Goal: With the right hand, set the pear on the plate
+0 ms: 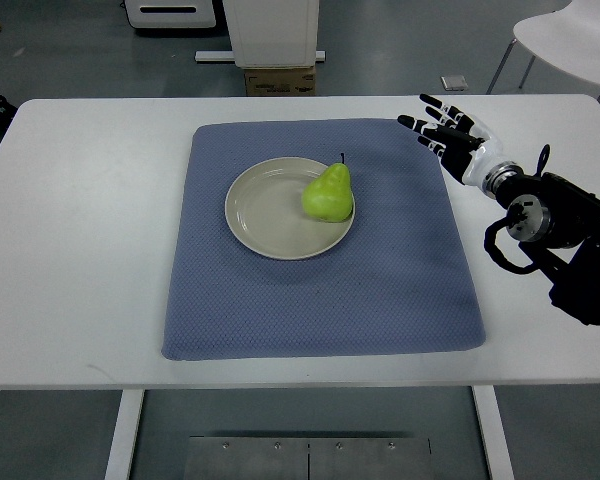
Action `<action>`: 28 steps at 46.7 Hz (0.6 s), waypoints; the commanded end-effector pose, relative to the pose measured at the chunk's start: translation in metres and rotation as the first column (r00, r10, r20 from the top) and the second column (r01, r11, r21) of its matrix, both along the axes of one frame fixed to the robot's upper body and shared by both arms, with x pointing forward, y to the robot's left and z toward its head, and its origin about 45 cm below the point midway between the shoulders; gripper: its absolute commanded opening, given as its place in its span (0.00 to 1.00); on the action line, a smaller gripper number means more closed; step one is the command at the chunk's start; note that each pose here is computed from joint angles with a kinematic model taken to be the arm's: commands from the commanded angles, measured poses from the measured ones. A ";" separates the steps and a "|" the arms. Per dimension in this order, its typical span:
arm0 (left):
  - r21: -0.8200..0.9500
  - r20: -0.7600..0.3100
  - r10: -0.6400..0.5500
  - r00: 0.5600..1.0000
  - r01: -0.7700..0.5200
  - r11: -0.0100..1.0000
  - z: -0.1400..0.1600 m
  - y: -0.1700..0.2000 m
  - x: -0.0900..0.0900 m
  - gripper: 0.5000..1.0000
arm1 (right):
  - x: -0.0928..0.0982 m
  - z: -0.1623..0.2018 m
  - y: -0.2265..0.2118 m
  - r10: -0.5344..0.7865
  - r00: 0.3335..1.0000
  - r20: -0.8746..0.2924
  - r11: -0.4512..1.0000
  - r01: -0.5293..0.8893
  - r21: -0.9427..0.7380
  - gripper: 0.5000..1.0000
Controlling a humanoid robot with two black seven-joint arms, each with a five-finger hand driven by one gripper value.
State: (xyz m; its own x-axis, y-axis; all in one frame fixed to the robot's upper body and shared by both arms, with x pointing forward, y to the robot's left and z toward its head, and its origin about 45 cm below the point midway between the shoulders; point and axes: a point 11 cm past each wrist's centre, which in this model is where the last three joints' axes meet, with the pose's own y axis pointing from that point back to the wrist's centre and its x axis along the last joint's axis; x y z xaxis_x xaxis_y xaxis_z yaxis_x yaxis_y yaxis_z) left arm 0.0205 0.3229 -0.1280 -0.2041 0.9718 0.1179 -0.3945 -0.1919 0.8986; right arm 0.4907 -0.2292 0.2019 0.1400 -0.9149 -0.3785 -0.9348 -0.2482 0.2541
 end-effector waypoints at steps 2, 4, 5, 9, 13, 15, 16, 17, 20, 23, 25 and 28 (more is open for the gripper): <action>0.001 0.000 0.000 1.000 0.000 1.000 0.000 0.000 0.000 1.00 | 0.000 -0.005 -0.009 -0.018 1.000 -0.010 1.000 0.018 0.026 1.00; 0.000 0.000 0.000 1.000 0.000 1.000 0.000 0.000 0.000 1.00 | -0.001 -0.006 -0.012 -0.024 1.000 -0.011 0.999 0.024 0.041 1.00; 0.000 0.000 0.000 1.000 0.000 1.000 0.000 0.000 0.000 1.00 | -0.001 -0.006 -0.013 -0.026 1.000 -0.010 0.998 0.027 0.049 1.00; 0.000 0.000 0.000 1.000 0.000 1.000 0.000 0.000 0.000 1.00 | -0.001 -0.007 -0.018 -0.044 0.999 -0.011 0.996 0.045 0.078 1.00; 0.000 0.000 0.000 1.000 0.000 1.000 0.000 0.000 0.000 1.00 | -0.003 -0.012 -0.024 -0.059 0.998 -0.014 0.995 0.060 0.083 1.00; 0.000 0.000 0.001 1.000 -0.001 1.000 0.000 0.000 0.000 1.00 | -0.003 -0.014 -0.027 -0.063 0.998 -0.015 0.995 0.064 0.082 1.00; 0.001 0.000 0.000 1.000 0.000 1.000 0.000 0.000 0.000 1.00 | -0.004 -0.015 -0.028 -0.065 0.998 -0.017 0.995 0.066 0.081 1.00; 0.000 0.000 0.000 1.000 0.000 1.000 0.000 0.000 0.000 1.00 | -0.004 -0.016 -0.029 -0.069 0.997 -0.018 0.994 0.070 0.080 1.00; 0.000 0.000 0.000 1.000 0.000 1.000 0.000 0.000 0.000 1.00 | -0.004 -0.017 -0.033 -0.077 0.997 -0.020 0.994 0.079 0.075 1.00; 0.001 0.000 0.000 1.000 0.000 1.000 0.000 0.000 0.000 1.00 | -0.004 -0.020 -0.039 -0.091 0.996 -0.025 0.993 0.093 0.066 1.00; 0.000 0.000 0.000 1.000 0.000 1.000 0.000 0.000 0.000 1.00 | -0.004 -0.021 -0.042 -0.099 0.995 -0.026 0.993 0.100 0.062 1.00; 0.000 0.000 0.000 1.000 0.000 1.000 0.000 0.000 0.000 1.00 | -0.003 -0.021 -0.046 -0.109 0.994 -0.027 0.992 0.111 0.056 1.00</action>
State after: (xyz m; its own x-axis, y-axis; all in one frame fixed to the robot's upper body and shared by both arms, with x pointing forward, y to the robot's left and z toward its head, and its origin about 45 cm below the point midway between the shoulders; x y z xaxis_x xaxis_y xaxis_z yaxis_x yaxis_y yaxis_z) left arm 0.0206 0.3229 -0.1280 -0.2042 0.9718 0.1179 -0.3946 -0.1919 0.8986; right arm 0.4865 -0.2714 0.1808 0.0385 -0.8978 -0.4387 -0.9496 -0.1695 0.2635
